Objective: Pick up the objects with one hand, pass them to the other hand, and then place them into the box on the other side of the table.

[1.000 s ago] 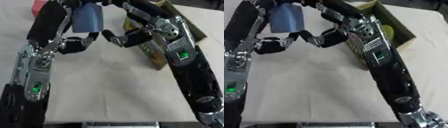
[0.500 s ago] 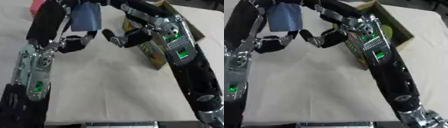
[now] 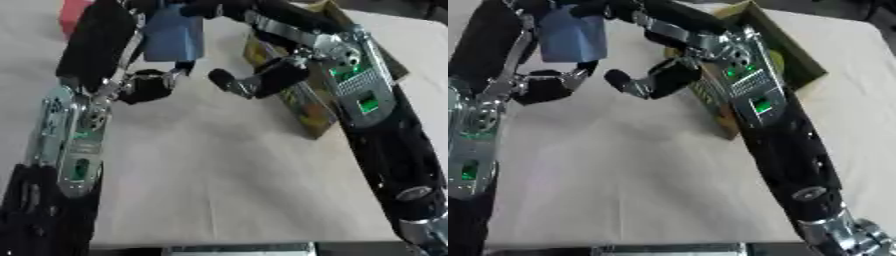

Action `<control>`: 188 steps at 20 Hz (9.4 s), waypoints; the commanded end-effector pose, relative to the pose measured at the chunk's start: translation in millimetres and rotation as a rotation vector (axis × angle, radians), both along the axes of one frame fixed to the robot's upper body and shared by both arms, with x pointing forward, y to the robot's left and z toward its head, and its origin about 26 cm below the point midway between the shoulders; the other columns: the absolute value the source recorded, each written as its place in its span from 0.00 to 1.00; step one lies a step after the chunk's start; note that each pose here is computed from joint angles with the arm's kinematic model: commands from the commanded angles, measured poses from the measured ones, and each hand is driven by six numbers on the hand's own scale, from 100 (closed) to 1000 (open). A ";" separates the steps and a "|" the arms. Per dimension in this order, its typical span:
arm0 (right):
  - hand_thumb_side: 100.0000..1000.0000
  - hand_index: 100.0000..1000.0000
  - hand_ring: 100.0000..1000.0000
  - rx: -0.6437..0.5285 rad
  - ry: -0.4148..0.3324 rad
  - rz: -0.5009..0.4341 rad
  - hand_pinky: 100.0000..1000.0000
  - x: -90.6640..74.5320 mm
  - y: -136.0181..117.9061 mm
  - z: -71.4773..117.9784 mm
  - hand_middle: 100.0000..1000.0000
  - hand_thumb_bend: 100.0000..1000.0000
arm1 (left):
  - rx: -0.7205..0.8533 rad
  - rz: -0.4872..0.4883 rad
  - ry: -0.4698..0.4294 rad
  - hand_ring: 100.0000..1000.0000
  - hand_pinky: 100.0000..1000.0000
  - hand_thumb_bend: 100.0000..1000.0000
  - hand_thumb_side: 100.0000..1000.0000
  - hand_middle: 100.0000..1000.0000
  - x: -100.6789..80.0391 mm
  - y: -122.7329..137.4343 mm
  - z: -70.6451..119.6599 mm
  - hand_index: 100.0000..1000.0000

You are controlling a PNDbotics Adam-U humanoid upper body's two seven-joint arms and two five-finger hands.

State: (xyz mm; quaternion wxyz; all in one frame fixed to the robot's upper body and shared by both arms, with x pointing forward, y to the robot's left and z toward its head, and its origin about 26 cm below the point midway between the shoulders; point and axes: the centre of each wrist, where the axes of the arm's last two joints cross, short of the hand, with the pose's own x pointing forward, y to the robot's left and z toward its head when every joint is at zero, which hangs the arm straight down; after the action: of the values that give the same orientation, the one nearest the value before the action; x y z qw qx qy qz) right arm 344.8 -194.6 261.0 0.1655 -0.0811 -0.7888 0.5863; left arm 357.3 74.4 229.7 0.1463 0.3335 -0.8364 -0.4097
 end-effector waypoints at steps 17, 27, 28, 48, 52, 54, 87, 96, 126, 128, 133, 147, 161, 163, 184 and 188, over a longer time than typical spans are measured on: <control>0.00 1.00 1.00 0.019 0.041 0.004 0.95 6.1 6.0 -1.5 1.00 0.00 | 0.036 -0.120 -0.065 0.26 0.24 0.00 0.00 0.48 -14.2 -34.8 14.1 0.57; 0.00 1.00 1.00 -0.055 0.089 0.041 0.94 17.0 2.8 10.5 1.00 0.00 | 0.016 -0.054 -0.066 0.25 0.23 0.00 0.00 0.47 -4.8 -33.8 10.6 0.57; 0.00 1.00 1.00 -0.061 0.090 0.044 0.94 16.8 2.9 10.4 1.00 0.00 | 0.015 -0.048 -0.071 0.25 0.23 0.00 0.00 0.47 -4.6 -33.6 10.8 0.57; 0.23 1.00 1.00 0.148 0.046 0.030 1.00 -38.5 -60.0 10.6 1.00 0.00 | 0.077 -0.104 -0.182 0.26 0.25 0.00 0.00 0.45 23.2 36.0 -11.8 0.55; 0.42 1.00 1.00 0.149 0.077 0.018 1.00 -43.7 -80.8 -3.9 1.00 0.00 | 0.067 -0.135 -0.240 0.26 0.26 0.00 0.00 0.45 26.1 51.2 -1.7 0.54; 0.44 1.00 1.00 0.128 0.099 0.021 1.00 -46.6 -90.0 -10.2 1.00 0.00 | 0.063 -0.173 -0.274 0.27 0.26 0.00 0.00 0.45 24.8 54.0 3.7 0.54; 0.60 1.00 1.00 0.083 0.742 0.267 1.00 -58.9 -136.2 30.6 1.00 0.00 | 0.040 -0.819 -0.289 0.29 0.29 0.00 0.00 0.44 -11.3 25.6 53.7 0.53; 0.40 1.00 1.00 0.065 0.635 0.286 1.00 -56.9 -130.4 36.6 1.00 0.00 | 0.015 -0.859 -0.237 0.28 0.27 0.00 0.00 0.43 -18.7 20.7 56.1 0.52; 0.21 1.00 1.00 -0.050 0.479 0.321 1.00 -45.7 -84.6 29.8 1.00 0.00 | 0.255 -0.959 -0.439 0.24 0.30 0.19 0.00 0.44 -21.5 12.4 38.3 0.53; 0.20 1.00 1.00 -0.054 0.466 0.326 1.00 -45.5 -82.0 30.8 1.00 0.00 | 0.268 -0.941 -0.429 0.25 0.31 0.19 0.00 0.44 -18.0 11.5 32.4 0.53; 0.17 1.00 1.00 -0.097 0.449 0.327 1.00 -45.0 -76.7 28.5 1.00 0.00 | 0.311 -0.897 -0.434 0.29 0.34 0.20 0.00 0.45 -11.6 8.8 24.6 0.53; 0.15 1.00 1.00 -0.284 0.344 0.319 1.00 -44.0 -62.2 24.2 1.00 0.00 | 0.344 -0.879 -0.532 0.33 0.37 0.28 0.00 0.46 -14.5 -1.5 24.7 0.54; 0.47 1.00 1.00 -0.283 0.453 0.302 1.00 -43.5 -51.7 26.0 1.00 0.00 | 0.293 -0.920 -0.654 0.34 0.39 0.35 0.00 0.47 -21.5 -17.5 27.3 0.55; 0.44 1.00 1.00 -0.284 0.454 0.307 1.00 -43.4 -50.7 26.8 1.00 0.00 | 0.291 -0.922 -0.669 0.34 0.39 0.36 0.00 0.47 -22.0 -18.8 27.4 0.55; 0.23 1.00 1.00 -0.262 0.486 0.311 1.00 -28.7 -54.9 18.0 1.00 0.00 | 0.215 -1.013 -0.756 0.34 0.38 0.37 0.00 0.46 -34.1 -29.9 27.4 0.55; 0.21 1.00 1.00 -0.255 0.475 0.323 1.00 -27.2 -54.9 17.8 1.00 0.00 | 0.199 -1.031 -0.761 0.34 0.38 0.37 0.00 0.46 -36.5 -31.3 27.7 0.54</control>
State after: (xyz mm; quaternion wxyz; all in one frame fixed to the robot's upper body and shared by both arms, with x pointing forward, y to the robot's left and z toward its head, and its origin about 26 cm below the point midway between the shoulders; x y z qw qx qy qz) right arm 316.7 -248.0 274.6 0.2408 0.1726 -0.6518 0.6982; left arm 333.0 51.4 240.6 -0.3288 0.1344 -0.8274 -0.4351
